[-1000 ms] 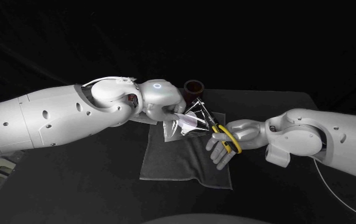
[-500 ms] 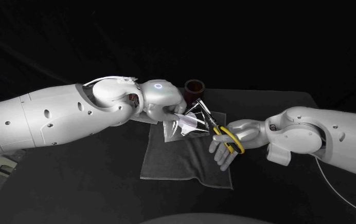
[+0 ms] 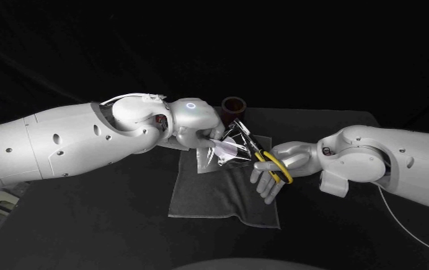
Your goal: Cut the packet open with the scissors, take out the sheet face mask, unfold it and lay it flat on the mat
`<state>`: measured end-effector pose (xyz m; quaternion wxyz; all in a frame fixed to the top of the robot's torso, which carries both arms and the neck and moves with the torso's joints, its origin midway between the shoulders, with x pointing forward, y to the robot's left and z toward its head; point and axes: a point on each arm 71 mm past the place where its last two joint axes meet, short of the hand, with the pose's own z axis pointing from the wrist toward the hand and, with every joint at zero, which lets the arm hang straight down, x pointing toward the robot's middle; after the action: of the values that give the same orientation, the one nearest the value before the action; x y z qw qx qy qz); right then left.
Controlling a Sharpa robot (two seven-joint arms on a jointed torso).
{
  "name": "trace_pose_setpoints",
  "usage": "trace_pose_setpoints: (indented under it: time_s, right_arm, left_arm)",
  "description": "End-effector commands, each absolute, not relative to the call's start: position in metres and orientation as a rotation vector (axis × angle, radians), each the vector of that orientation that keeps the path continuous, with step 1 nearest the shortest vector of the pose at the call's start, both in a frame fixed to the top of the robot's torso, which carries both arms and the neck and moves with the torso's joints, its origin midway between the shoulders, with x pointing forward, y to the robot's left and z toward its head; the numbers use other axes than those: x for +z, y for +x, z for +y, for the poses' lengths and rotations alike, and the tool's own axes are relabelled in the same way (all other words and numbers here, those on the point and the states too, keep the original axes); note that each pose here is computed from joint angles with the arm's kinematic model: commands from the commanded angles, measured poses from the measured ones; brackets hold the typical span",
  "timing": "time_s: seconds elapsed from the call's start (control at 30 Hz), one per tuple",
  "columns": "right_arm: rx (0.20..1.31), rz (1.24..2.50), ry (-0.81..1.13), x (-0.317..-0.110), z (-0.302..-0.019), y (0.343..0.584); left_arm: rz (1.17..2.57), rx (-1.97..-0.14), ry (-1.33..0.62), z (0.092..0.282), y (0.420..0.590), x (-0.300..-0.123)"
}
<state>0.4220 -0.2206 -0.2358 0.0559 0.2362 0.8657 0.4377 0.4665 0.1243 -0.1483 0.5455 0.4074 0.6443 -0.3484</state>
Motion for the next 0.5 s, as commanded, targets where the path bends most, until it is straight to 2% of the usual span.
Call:
trace_pose_setpoints:
  time_s: [0.03, 0.5]
  right_arm:
    - [1.33, 2.619, 0.706, -0.234, -0.2191, 0.4235]
    - [1.291, 2.637, 0.684, -0.2342, -0.2226, 0.4267]
  left_arm:
    - [1.543, -0.827, 0.991, 0.1223, 0.465, -0.1498]
    - [1.553, -0.818, 0.993, 0.1234, 0.4656, -0.1508]
